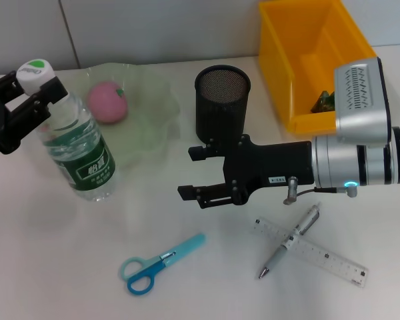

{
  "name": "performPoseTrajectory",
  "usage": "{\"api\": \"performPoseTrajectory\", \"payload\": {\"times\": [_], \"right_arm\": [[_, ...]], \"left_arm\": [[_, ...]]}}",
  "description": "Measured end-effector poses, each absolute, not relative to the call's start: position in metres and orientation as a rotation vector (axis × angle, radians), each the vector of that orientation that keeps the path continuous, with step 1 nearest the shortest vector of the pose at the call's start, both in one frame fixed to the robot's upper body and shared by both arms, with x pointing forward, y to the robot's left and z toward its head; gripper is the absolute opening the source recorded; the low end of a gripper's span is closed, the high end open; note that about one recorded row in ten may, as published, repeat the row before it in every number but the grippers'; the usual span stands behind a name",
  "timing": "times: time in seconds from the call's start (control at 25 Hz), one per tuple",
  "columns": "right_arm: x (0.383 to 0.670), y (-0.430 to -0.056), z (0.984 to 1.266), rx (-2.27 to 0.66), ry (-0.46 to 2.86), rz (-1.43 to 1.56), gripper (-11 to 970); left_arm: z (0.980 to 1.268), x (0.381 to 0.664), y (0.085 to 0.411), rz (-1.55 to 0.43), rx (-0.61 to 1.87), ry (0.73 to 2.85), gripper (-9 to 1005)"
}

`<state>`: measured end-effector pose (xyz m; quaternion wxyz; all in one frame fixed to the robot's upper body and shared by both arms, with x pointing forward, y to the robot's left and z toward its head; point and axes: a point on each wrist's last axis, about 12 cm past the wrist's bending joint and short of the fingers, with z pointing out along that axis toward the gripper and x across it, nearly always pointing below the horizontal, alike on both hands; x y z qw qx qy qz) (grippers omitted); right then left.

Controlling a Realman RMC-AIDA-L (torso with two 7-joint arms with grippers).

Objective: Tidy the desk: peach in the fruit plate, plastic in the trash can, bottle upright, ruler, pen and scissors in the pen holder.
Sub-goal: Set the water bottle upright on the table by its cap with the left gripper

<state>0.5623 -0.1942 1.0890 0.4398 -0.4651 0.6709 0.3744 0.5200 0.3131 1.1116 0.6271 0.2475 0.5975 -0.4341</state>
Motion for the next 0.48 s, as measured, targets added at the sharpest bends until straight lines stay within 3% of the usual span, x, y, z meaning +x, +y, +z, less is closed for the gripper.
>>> {"api": "performPoseTrajectory", "payload": {"times": [0.48], "right_arm": [[0.563,-0.195,1.088,-1.159,1.668,0.92,776]], "left_arm": [[1.099,0.512,0.317,-0.935,0.546,1.401,468]]}}
